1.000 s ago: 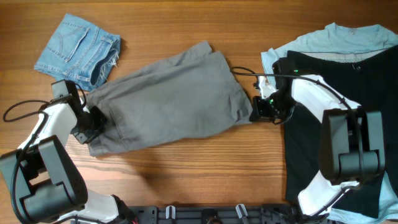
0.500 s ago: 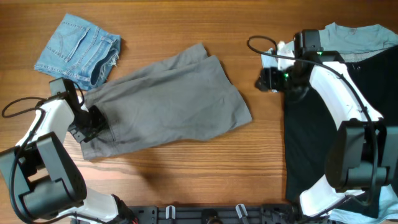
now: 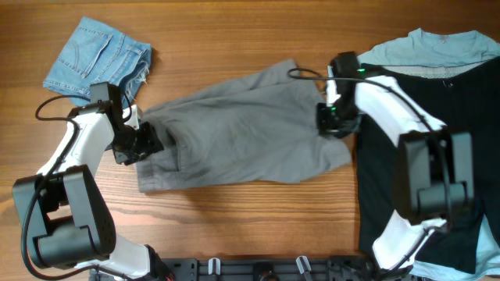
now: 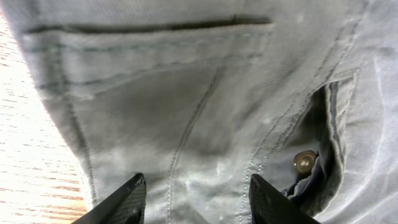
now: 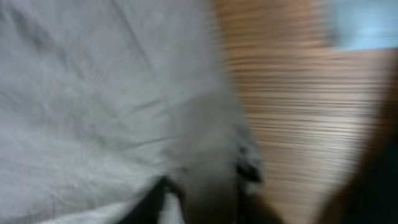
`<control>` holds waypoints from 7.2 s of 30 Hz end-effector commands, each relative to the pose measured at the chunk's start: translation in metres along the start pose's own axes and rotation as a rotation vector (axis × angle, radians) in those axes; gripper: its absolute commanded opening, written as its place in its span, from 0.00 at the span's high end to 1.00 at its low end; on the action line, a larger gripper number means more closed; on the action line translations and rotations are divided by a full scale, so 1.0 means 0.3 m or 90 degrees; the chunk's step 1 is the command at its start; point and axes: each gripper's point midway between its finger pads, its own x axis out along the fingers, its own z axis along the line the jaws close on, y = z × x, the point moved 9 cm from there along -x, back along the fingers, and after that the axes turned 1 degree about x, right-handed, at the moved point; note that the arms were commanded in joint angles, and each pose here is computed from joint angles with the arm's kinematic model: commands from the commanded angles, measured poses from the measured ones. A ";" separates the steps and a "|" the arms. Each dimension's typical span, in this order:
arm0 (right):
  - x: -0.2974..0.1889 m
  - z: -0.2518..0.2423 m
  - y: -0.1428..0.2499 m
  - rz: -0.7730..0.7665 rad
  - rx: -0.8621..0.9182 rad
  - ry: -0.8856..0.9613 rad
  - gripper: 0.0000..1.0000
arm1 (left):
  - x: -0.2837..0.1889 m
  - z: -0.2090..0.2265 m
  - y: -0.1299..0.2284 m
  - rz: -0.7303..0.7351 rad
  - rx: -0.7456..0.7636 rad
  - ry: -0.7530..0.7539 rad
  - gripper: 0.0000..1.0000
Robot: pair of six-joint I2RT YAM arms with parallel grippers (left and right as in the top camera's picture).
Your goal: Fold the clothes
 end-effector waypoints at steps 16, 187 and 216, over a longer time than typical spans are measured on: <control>0.056 0.189 0.037 -0.002 -0.141 -0.186 0.96 | 0.026 -0.237 0.056 0.047 0.205 0.102 0.96; -0.034 0.178 -0.025 -0.135 -0.139 -0.108 0.96 | 0.354 -0.528 -0.033 0.176 0.066 0.265 0.96; -0.304 0.091 0.026 -0.248 -0.096 -0.118 0.84 | -0.486 -0.293 -0.810 -0.676 0.069 0.595 0.96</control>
